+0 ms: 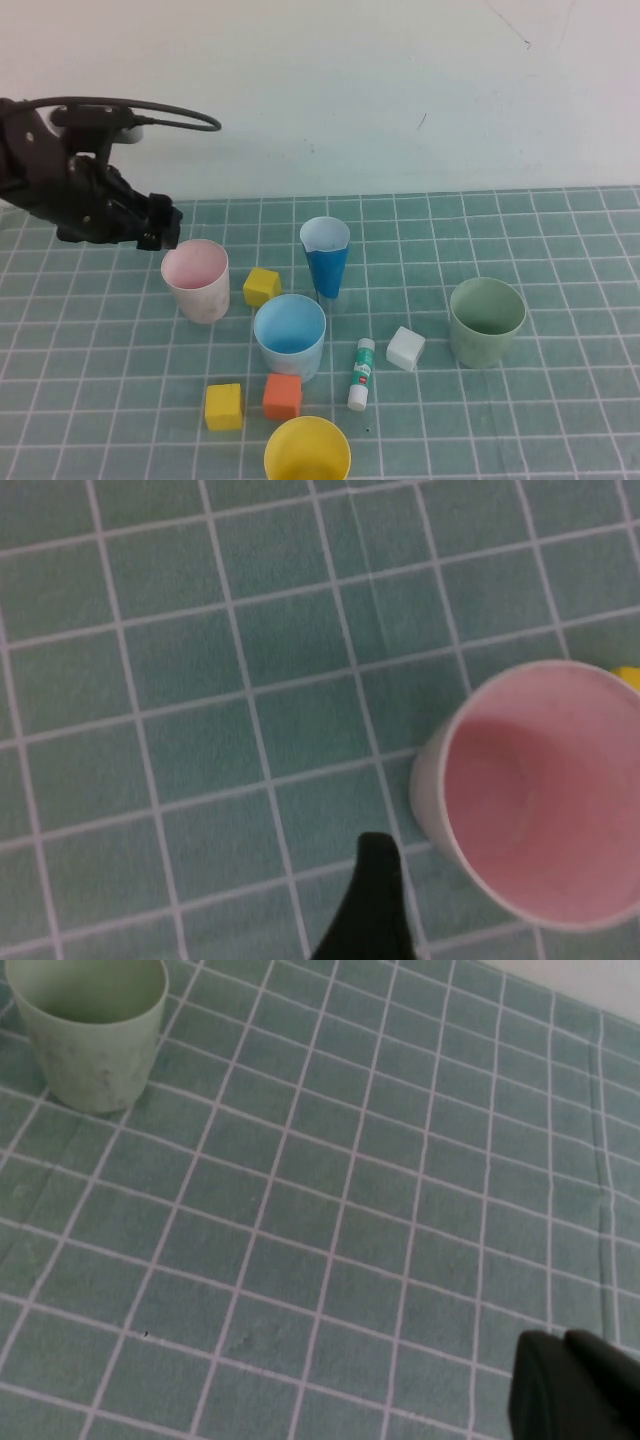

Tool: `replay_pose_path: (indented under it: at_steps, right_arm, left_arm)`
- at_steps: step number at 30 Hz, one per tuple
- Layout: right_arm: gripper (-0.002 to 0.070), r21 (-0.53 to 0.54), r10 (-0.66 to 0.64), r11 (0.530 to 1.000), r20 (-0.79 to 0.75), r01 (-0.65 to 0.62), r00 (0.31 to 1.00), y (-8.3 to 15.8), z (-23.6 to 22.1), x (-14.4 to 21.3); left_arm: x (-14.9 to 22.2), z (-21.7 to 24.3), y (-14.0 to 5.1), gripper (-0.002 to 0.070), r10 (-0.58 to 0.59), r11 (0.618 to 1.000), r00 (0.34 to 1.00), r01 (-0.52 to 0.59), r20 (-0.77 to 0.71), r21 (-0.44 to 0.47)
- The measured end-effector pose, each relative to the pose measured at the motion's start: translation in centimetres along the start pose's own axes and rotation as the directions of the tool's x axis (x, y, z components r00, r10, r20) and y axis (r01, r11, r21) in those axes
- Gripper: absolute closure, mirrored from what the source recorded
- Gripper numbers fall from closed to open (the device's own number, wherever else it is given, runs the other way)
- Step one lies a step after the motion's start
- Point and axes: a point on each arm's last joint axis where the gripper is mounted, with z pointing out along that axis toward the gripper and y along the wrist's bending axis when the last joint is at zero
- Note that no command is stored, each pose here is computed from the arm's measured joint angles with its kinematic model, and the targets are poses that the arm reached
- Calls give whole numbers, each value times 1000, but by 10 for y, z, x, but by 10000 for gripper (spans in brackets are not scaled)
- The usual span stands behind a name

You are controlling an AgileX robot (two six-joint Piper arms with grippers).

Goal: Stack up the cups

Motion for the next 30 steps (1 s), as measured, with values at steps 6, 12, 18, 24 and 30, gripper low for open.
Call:
replay_pose_path:
  at_steps: [6,12,18,24,30]
  right_arm:
    - [678,1,2,1000,4,-2,1000,0,0,0]
    - [678,1,3,1000,6,-3,1000,0,0,-1]
    - [679,4,1,1000,12,-1,1000,0,0,-1]
    - [679,17,0,1000,35,-1,999,-2,0,-3]
    - [679,20,0,1000,42,-1,999,-2,0,-4]
  left_arm:
    - [-9,36,6,137,21,1000,999,-21,-35,1]
    - [-3,74,12,159,28,1000,997,-28,-75,-5]
    - [11,101,15,306,33,999,989,-33,-143,1]
    - [9,101,1,623,82,996,985,-78,-149,33]
    - [-8,76,-13,657,103,992,983,-91,-154,83]
